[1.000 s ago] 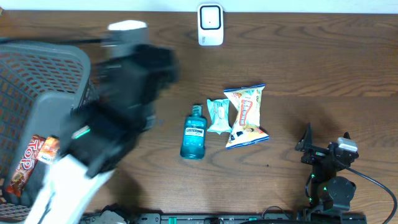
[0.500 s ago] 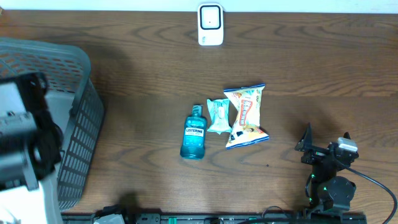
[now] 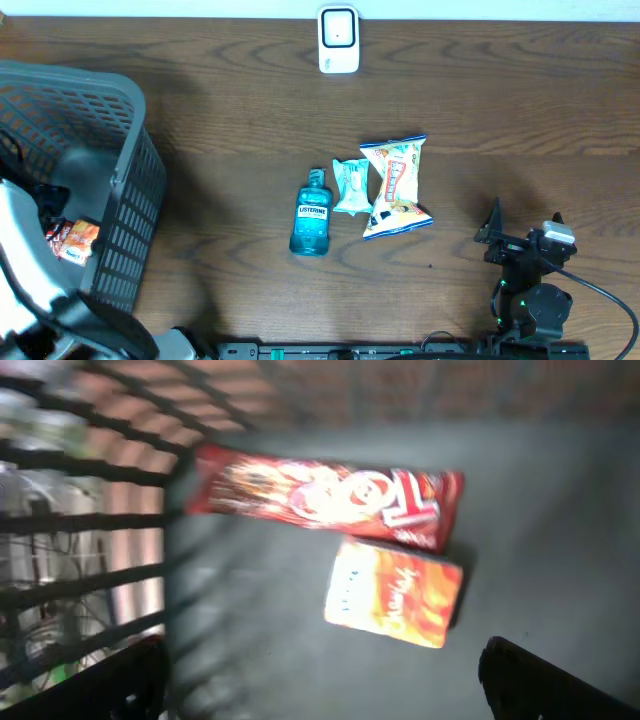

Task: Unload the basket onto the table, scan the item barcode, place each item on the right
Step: 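Return the left gripper to the basket and grasp the orange box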

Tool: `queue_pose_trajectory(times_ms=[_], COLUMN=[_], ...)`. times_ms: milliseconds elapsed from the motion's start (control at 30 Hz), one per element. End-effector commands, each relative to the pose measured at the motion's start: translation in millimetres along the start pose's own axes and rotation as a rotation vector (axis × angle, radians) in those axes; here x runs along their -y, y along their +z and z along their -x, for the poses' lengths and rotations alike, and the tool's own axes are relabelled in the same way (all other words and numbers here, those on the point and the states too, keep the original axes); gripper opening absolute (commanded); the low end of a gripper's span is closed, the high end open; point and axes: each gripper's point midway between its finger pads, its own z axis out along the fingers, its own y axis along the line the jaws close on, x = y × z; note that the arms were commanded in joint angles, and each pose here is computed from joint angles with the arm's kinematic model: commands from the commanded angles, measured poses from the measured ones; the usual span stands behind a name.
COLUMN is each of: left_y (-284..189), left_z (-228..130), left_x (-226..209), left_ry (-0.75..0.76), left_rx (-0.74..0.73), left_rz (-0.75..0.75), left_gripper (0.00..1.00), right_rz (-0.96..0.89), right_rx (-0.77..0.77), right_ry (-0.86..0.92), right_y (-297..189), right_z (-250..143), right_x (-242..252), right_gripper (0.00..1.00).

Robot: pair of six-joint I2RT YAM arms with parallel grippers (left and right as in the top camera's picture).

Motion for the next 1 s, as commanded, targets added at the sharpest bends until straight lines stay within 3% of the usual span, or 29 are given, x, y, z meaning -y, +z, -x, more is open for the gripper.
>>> queue_pose_trajectory(times_ms=[0, 600, 967], left_y=[22.6, 98.8, 127.8], left_z=[-18.4, -46.6, -76.8], left_x=[24.4, 35.4, 25.4], left_ry=[0.167, 0.249, 0.218], left_rx=[-0.122, -0.293, -0.322], left_rz=[-0.116, -0.017, 0.006], left_gripper=[0.98, 0.98, 0.98], right_rz=[-0.019, -0.019, -0.019], right_rx=[0.001, 0.001, 0.001], right_ry=[0.015, 0.015, 0.015], right_y=[-0.1, -0.1, -0.1], right_z=[-0.2, -0.2, -0.2], right_x=[4.0, 4.0, 4.0], right_gripper=[0.99, 0.99, 0.99])
